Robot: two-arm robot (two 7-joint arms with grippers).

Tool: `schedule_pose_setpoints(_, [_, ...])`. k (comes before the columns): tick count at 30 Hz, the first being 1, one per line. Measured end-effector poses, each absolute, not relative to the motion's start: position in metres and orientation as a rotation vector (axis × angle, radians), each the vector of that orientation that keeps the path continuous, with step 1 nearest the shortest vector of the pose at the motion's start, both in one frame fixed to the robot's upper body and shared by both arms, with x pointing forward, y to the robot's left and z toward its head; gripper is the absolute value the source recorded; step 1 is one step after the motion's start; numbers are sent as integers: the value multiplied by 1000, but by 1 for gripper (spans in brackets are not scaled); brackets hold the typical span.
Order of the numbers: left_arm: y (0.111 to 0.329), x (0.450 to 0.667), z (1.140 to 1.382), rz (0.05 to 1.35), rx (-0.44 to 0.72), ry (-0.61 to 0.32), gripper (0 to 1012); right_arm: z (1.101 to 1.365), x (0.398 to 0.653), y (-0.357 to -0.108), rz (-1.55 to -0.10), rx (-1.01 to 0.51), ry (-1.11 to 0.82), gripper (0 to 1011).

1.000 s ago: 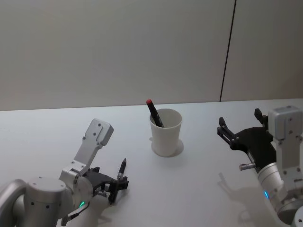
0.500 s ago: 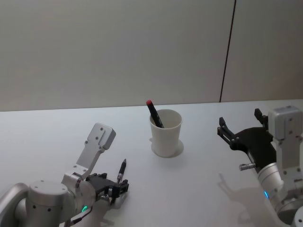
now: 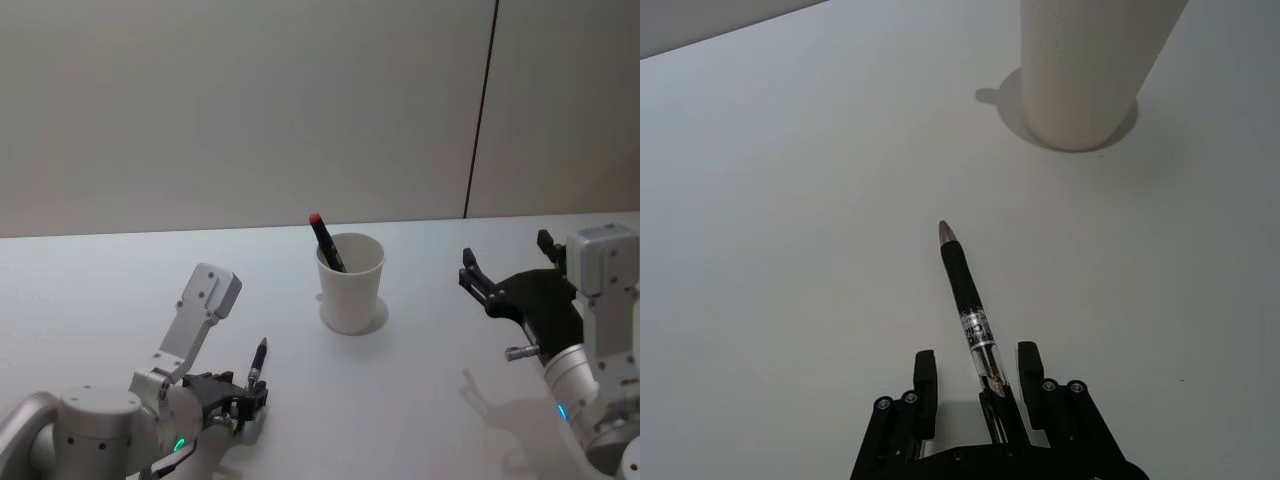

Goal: Place the pen into the pen holder.

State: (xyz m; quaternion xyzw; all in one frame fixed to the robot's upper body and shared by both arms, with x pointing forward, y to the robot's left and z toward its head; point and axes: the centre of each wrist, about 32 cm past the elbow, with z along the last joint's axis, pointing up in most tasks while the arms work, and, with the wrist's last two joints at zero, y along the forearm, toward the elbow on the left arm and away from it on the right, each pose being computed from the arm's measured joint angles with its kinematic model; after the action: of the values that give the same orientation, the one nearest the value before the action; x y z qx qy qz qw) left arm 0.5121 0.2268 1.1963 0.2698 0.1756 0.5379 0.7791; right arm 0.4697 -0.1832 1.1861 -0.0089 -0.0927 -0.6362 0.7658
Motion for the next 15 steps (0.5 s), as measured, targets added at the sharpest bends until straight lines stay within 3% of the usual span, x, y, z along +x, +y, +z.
schedule_pose_setpoints(15, [225,507,1195,1169,582,366,407,1186,470,-183,-1382,-19,-201,1001])
